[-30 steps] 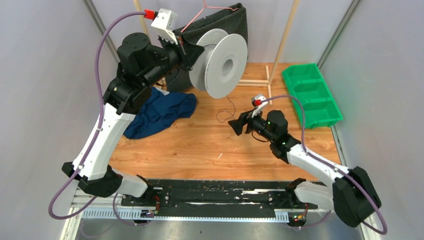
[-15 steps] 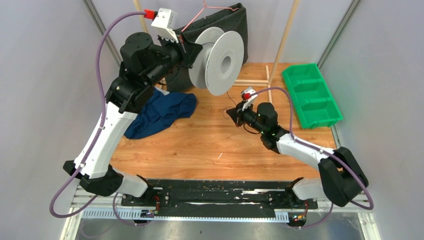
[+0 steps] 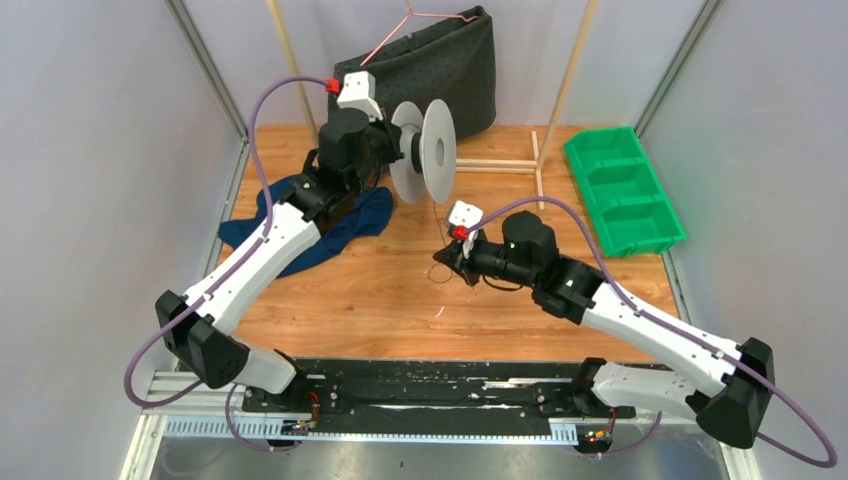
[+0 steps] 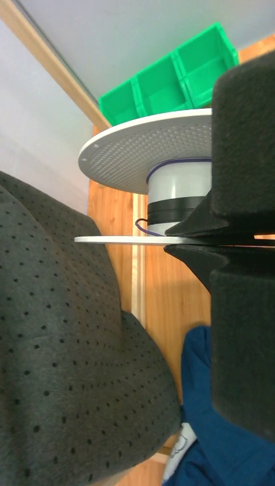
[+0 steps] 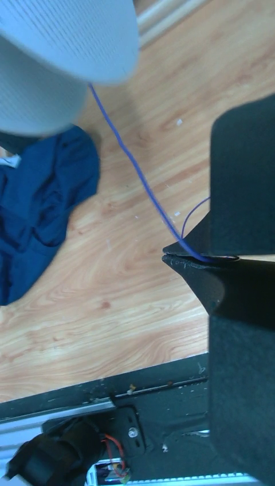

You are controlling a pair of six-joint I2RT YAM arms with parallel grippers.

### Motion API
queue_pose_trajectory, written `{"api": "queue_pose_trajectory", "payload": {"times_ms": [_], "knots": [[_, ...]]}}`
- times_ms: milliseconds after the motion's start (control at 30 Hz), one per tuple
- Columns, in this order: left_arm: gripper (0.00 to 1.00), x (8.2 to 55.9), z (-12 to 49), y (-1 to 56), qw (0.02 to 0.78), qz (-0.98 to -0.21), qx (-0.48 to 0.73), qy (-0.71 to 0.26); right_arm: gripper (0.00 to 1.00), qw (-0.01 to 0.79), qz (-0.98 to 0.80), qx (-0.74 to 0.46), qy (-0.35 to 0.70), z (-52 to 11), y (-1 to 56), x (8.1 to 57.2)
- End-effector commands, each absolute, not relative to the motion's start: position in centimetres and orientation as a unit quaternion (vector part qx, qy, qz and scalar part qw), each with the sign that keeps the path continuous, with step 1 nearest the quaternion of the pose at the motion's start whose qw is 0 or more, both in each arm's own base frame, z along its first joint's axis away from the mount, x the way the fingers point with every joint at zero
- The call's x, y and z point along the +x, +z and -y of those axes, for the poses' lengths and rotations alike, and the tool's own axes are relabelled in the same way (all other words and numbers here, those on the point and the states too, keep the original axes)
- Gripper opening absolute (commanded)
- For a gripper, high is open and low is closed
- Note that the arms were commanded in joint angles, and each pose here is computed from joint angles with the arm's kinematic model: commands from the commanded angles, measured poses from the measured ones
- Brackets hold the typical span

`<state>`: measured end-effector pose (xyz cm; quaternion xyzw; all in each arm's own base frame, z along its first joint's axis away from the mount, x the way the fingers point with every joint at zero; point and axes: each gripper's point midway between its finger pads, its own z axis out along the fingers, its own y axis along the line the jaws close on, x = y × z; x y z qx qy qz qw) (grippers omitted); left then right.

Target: Wrap the cables

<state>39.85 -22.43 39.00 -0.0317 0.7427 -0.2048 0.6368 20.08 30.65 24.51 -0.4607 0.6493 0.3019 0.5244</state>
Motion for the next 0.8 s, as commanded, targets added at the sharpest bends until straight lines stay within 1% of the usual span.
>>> {"api": "queue_pose_trajectory", "payload": {"times_ms": [0, 67, 133, 333, 433, 567, 700, 767], "knots": [[0.0, 40.9, 22.7, 40.7, 0.678, -0.704, -0.047, -0.204, 0.01, 0.53, -0.627, -0.498, 0.278, -30.1, 28.3, 19.4], [0.0, 40.8, 23.8, 38.8, 0.663, -0.72, -0.01, -0.204, 0.01, 0.549, -0.612, -0.507, 0.257, -30.2, 31.1, 20.3], [0.0, 40.2, 24.9, 37.5, 0.647, -0.735, 0.031, -0.201, 0.01, 0.558, -0.603, -0.519, 0.238, -30.2, 32.6, 21.1], [0.0, 38.0, 26.6, 35.2, 0.616, -0.749, 0.145, -0.197, 0.01, 0.598, -0.577, -0.527, 0.177, -29.8, 35.9, 25.0], [0.0, 36.6, 26.9, 34.8, 0.605, -0.744, 0.207, -0.196, 0.01, 0.609, -0.578, -0.521, 0.153, -29.2, 36.5, 27.4], [0.0, 34.9, 26.9, 34.2, 0.561, -0.755, 0.289, -0.177, 0.01, 0.624, -0.59, -0.495, 0.133, -27.7, 37.1, 30.1], [0.0, 33.4, 26.5, 34.8, 0.557, -0.744, 0.323, -0.179, 0.01, 0.632, -0.61, -0.461, 0.128, -26.0, 36.8, 31.9], [0.0, 32.9, 26.3, 35.1, 0.558, -0.739, 0.332, -0.179, 0.04, 0.631, -0.625, -0.444, 0.118, -25.1, 35.9, 33.0]]}}
